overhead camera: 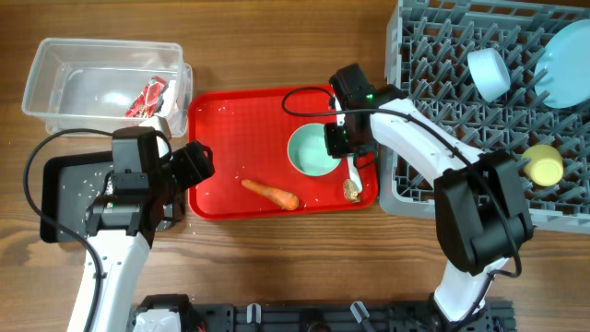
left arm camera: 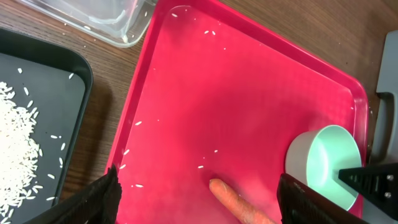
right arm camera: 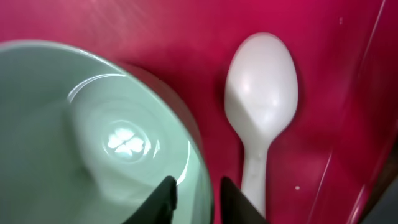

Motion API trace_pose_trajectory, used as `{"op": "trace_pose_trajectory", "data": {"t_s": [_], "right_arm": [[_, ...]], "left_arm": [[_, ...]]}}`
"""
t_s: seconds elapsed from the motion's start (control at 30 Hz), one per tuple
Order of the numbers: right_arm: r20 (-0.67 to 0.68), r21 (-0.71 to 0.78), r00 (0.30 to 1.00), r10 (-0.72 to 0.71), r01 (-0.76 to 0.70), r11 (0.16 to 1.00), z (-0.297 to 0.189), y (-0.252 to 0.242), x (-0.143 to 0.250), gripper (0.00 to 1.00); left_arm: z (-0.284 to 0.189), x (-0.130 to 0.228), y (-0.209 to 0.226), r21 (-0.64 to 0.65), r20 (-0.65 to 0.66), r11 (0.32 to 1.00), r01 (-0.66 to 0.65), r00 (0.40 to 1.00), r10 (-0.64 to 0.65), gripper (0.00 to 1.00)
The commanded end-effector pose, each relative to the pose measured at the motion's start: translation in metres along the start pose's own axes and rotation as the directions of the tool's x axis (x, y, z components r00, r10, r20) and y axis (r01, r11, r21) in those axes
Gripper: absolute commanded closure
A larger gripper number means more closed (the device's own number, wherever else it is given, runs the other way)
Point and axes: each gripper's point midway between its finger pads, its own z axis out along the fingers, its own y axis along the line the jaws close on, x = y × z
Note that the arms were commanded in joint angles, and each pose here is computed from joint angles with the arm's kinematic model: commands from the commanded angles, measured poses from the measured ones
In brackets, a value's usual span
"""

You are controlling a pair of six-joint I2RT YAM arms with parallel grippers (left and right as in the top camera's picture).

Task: Sort waste into correct bins and load items into the dishwasher rack
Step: 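Grasp the green bowl on the red tray with the right gripper and lift, then place the green bowl in the rack and open the right gripper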

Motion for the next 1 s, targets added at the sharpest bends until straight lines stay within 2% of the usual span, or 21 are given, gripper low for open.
{"op": "trace_pose_trajectory", "data": {"t_s": [0.0,0.07,0.27,0.43,0.6,0.63,0.73,0.8,0.97], "right_arm": [[-0.007,0.002,1.000,0.015,-0.015,1.000,0.006,-0.001,0.001,0.86],[0.001,-0.001,1.000,0.015,-0.015,1.000,0.006,-0.001,0.000,0.95],[0.077,-0.023,0.997,0.004,-0.002,1.000,-0.014,0.005,-0.018,0.96],[0.278,0.000,0.960,0.022,-0.023,1.000,-0.081,-0.006,-0.054,0.96],[0.541,0.191,0.841,-0.001,-0.121,0.974,-0.170,-0.058,-0.080,0.96],[0.618,0.293,0.784,-0.054,-0.166,0.942,-0.205,-0.081,-0.085,0.96],[0.664,0.467,0.734,-0.144,-0.256,0.846,-0.247,-0.117,-0.085,0.96],[0.668,0.554,0.725,-0.165,-0.336,0.762,-0.264,-0.140,-0.081,0.96],[0.663,0.711,0.730,-0.165,-0.545,0.444,-0.296,-0.197,-0.063,0.96]], "left_arm": [[0.001,0.000,0.002,-0.007,-0.003,1.000,0.004,1.000,-0.004,0.18],[0.001,0.000,0.002,-0.007,-0.003,1.000,0.004,1.000,-0.004,0.18],[0.001,0.000,0.002,-0.007,-0.003,1.000,0.005,1.000,-0.005,0.18],[0.001,0.000,0.002,-0.007,-0.003,1.000,0.004,1.000,-0.004,0.17],[0.001,0.000,0.002,-0.007,-0.003,1.000,0.004,1.000,-0.004,0.17],[0.001,0.000,0.002,-0.007,-0.002,1.000,0.004,1.000,-0.004,0.17],[0.001,0.000,0.002,-0.007,-0.002,1.000,0.004,1.000,-0.004,0.17],[0.001,0.000,0.002,-0.007,-0.003,1.000,0.004,1.000,-0.004,0.17],[0.001,0.000,0.002,-0.007,-0.002,1.000,0.004,1.000,-0.004,0.17]]}}
